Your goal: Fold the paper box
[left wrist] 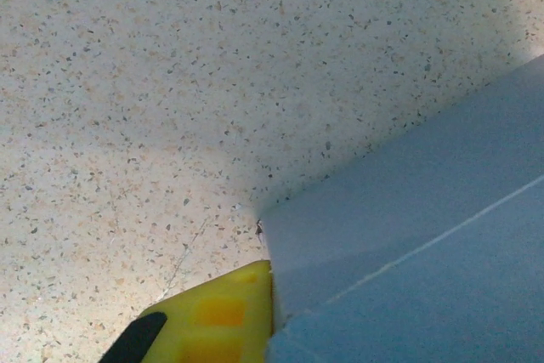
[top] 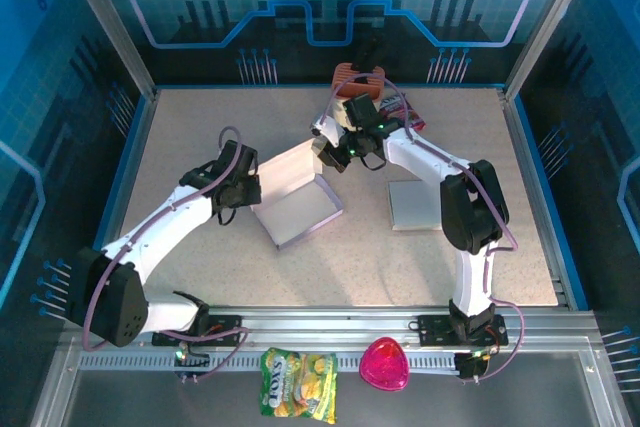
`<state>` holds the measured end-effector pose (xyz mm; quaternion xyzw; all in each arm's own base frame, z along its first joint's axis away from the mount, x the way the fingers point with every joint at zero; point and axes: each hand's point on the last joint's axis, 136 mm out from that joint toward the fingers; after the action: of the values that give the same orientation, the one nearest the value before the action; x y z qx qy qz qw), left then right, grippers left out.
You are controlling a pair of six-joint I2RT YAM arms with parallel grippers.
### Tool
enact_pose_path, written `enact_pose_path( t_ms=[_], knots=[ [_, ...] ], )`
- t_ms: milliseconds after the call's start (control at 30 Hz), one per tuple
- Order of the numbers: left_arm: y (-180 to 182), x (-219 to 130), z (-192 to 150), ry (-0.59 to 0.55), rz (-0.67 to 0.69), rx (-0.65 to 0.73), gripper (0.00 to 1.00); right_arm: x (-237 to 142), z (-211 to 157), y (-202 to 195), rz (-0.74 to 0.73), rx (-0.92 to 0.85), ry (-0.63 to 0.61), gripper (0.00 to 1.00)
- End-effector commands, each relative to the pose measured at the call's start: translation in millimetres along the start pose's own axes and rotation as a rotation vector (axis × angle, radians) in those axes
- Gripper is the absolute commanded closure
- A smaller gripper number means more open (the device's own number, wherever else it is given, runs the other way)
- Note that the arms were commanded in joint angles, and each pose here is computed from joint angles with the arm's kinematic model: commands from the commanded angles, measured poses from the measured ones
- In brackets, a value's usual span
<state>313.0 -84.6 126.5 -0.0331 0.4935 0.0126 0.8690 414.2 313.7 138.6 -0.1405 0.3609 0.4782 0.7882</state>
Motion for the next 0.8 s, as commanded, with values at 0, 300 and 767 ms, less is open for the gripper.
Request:
enact_pose_path(
  t_ms=[0, 300, 767],
  knots=[
    [-4, -3, 20, -0.055, -0.013, -0.006, 0.96, -12, 9, 9, -0.009, -0.006, -0.033, 0.97],
    [-7, -5, 39, -0.112, -0.017, -0.050, 1.00, -27, 10, 1, -0.164, 0.107, -0.112, 1.00],
    [-72, -2, 89, -0.338, -0.286, -0.072, 1.00, -60, -6, -6, -0.398, 0.415, -0.455, 1.00]
  ],
)
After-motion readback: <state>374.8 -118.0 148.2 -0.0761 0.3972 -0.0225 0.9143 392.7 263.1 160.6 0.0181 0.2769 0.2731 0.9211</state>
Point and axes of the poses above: each hand's point on the last joint's axis, 136 mm out from that joint toward the fingers, its own x axis out along the fingers, its own y axis along the line the jaws close on, z = x × y, and after that the axes turned 5 degrees about x, right-handed
